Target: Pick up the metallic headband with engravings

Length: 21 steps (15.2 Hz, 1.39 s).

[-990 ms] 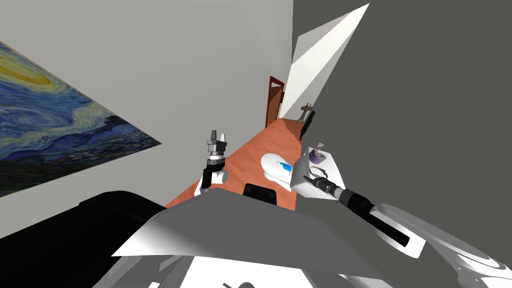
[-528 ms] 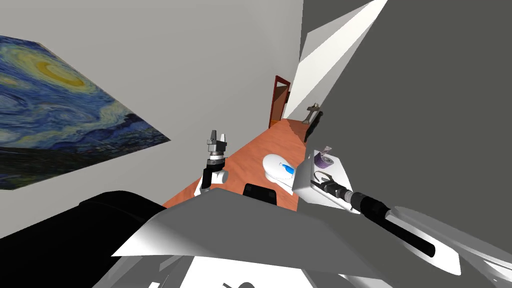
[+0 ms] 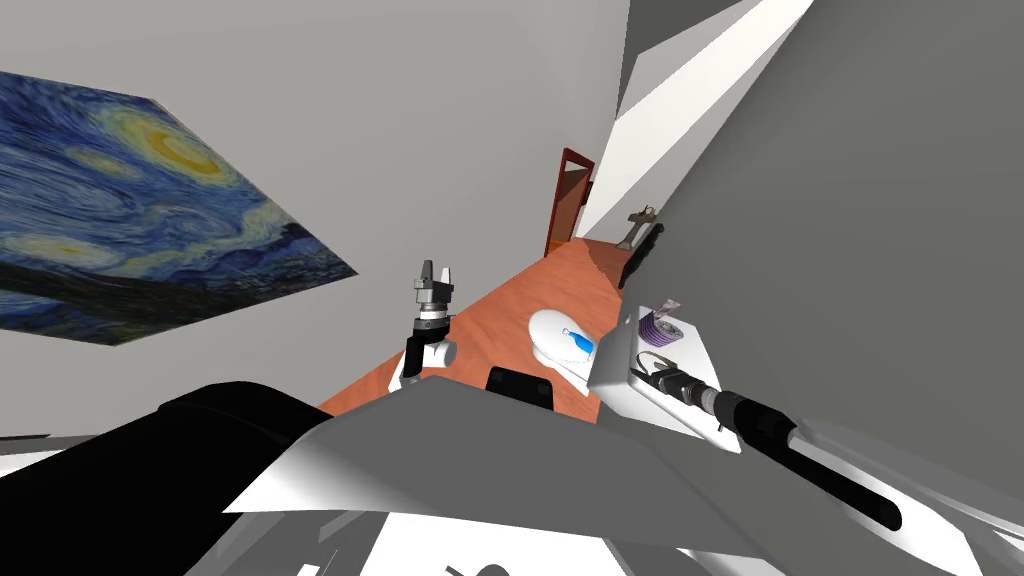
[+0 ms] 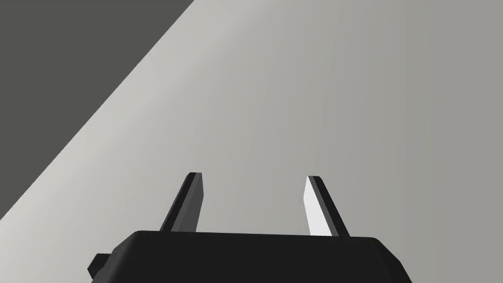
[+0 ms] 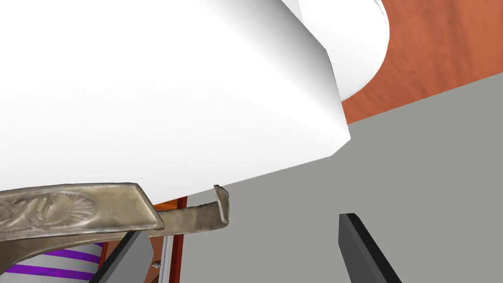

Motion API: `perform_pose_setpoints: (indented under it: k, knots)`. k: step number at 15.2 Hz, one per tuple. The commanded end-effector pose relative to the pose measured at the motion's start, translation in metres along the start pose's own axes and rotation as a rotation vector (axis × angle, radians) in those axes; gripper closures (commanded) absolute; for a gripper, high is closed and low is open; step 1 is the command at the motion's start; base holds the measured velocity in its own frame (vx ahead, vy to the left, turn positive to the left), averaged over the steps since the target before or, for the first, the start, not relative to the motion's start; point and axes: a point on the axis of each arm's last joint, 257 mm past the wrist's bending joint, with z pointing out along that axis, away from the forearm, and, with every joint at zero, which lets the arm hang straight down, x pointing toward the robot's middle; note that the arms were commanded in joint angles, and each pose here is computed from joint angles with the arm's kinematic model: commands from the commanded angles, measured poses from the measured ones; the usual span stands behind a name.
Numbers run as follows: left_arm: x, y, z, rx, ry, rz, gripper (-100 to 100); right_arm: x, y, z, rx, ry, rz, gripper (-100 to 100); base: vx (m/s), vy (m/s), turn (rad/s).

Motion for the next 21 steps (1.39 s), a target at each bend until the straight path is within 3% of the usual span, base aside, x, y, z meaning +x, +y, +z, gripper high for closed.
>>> perform_pose_setpoints:
  k: [1, 8, 9, 21]
  knots:
    - [0.0, 0.0, 0.0, 0.0, 0.0, 0.0, 0, 0.001, 0.002, 0.004, 0.014, 0.001, 0.013, -100, -0.028, -0.053, 0.115]
    - [0.0, 0.0, 0.0, 0.0, 0.0, 0.0, 0, 0.003, 0.009, 0.012, 0.039, 0.003, 0.042, -100, -0.04, -0.055, 0.118]
    - [0.0, 0.0, 0.0, 0.0, 0.0, 0.0, 0, 0.003, 0.009, 0.012, 0.043, 0.003, 0.044, 100, -0.01, -0.014, 0.004]
    - [0.0, 0.0, 0.0, 0.0, 0.0, 0.0, 0, 0.0, -0.002, -0.002, -0.003, 0.0, -0.006, 100, 0.025, 0.036, -0.092]
